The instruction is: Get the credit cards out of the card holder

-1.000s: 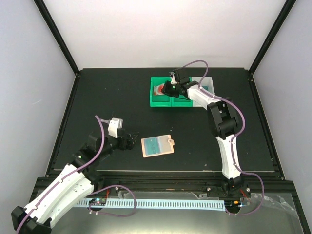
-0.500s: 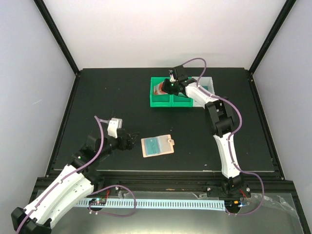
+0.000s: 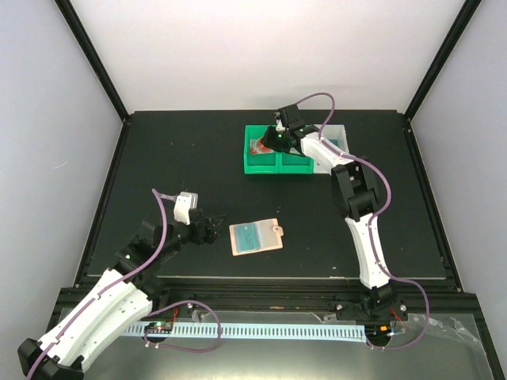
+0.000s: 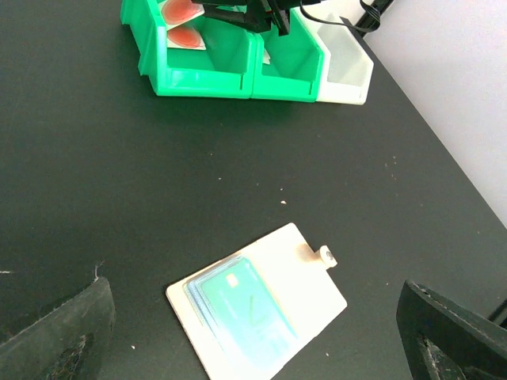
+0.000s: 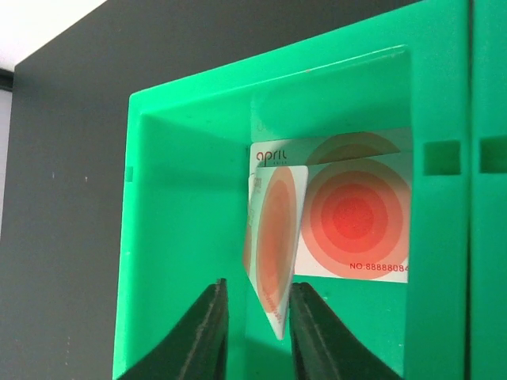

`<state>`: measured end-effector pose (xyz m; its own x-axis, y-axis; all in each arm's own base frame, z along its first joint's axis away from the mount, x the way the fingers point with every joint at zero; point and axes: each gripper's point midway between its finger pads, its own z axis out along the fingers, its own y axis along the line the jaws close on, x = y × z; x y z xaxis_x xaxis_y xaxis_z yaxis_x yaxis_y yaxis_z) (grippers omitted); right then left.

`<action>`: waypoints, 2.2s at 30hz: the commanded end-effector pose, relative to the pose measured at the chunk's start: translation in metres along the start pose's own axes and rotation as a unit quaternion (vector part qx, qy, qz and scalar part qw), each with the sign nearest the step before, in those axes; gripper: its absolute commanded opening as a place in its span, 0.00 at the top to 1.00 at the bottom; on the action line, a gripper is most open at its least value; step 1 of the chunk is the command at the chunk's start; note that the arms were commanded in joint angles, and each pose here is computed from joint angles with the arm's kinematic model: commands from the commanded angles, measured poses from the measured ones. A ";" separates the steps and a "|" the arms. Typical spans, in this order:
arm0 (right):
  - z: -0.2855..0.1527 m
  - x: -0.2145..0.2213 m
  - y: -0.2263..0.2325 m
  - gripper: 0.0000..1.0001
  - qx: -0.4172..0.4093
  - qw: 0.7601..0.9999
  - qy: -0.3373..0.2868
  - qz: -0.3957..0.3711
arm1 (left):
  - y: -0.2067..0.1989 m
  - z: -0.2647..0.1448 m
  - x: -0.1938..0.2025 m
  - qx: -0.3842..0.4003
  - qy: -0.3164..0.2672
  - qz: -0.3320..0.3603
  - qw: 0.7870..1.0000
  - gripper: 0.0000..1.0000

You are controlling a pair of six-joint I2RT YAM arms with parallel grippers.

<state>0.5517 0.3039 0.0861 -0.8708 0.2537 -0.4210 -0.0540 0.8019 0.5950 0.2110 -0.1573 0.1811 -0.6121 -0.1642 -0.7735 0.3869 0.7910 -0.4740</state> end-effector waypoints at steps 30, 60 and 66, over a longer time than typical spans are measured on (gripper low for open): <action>-0.133 0.013 0.052 0.46 -0.081 0.995 -0.022 -0.060 | -0.029 0.000 0.005 0.067 0.053 -0.026 0.996 0.01; -0.177 0.234 -0.032 0.40 -0.036 0.989 0.061 -0.129 | -0.032 0.033 0.052 0.123 0.127 -0.122 0.977 0.07; -0.153 0.253 -0.029 0.33 -0.010 0.982 0.100 -0.160 | -0.031 0.032 0.057 0.121 0.136 -0.128 0.975 0.08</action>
<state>0.2493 0.2513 0.0705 -0.9061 -0.0813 -0.4152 -0.3090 0.7976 0.5180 0.1854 -0.2050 0.1255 -0.8636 -0.1398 -0.4845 0.3104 0.6097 -0.7293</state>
